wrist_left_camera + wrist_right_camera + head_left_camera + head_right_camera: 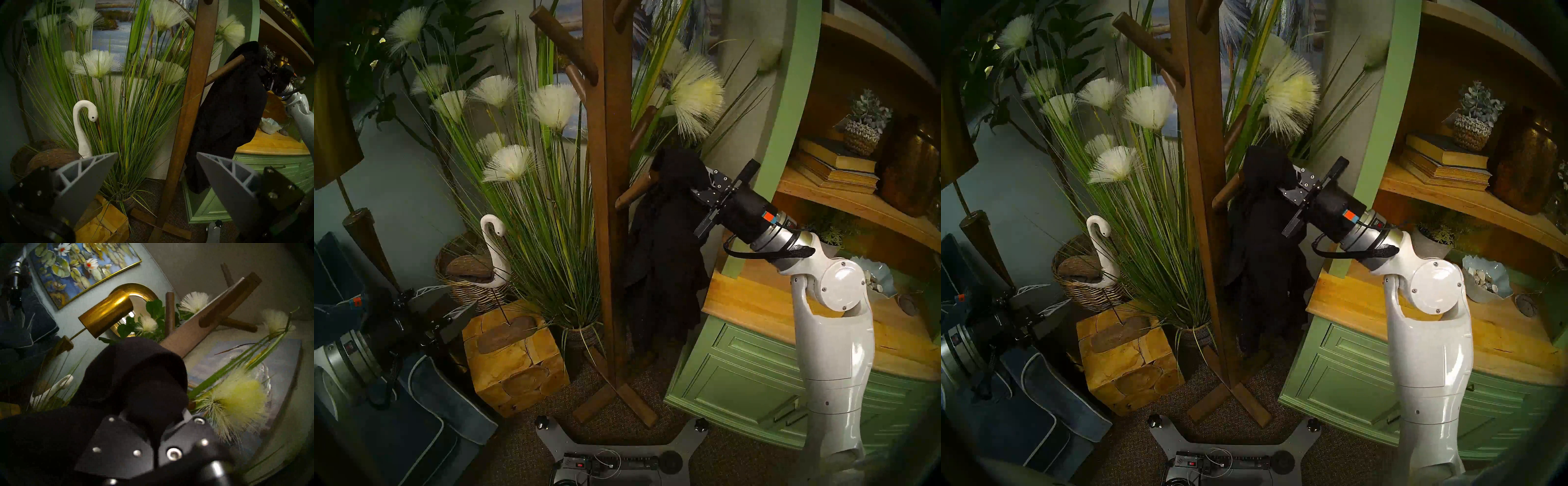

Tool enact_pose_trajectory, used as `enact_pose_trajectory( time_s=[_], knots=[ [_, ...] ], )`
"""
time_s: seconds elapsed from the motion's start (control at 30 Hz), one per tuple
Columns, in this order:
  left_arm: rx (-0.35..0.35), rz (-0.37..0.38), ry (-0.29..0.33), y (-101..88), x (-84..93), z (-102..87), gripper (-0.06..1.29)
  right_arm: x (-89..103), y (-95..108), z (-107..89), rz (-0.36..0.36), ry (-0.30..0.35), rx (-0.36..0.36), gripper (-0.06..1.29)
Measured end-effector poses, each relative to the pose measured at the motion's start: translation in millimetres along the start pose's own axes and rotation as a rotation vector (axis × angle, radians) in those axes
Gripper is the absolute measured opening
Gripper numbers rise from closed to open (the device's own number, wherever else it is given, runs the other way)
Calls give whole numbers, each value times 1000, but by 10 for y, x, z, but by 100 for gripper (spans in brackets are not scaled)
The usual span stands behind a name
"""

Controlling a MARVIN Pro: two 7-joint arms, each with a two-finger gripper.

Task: Pick up jacket and place on coat hanger

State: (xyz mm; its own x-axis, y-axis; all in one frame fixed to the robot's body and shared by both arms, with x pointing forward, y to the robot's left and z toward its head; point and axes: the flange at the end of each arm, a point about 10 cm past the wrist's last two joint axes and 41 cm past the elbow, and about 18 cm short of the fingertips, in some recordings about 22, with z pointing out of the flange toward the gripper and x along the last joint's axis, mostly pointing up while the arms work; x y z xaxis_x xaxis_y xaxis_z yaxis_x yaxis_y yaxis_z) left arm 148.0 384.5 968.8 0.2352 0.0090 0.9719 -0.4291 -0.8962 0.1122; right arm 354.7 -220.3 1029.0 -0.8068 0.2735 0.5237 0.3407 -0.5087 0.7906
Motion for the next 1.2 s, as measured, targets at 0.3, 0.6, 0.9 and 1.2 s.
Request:
enact_pose_trajectory(
  time_s=[0.3,0.6,0.9,1.2],
  knots=[
    [0,0,0,0,0,0,126,28,105,46,-73,-8,136,-1],
    [0,0,0,0,0,0,126,16,211,154,-107,-13,176,-1],
    [0,0,0,0,0,0,126,50,343,242,-151,-35,208,-1],
    [0,0,0,0,-1,1,126,121,455,345,-182,-46,241,-1]
  ],
)
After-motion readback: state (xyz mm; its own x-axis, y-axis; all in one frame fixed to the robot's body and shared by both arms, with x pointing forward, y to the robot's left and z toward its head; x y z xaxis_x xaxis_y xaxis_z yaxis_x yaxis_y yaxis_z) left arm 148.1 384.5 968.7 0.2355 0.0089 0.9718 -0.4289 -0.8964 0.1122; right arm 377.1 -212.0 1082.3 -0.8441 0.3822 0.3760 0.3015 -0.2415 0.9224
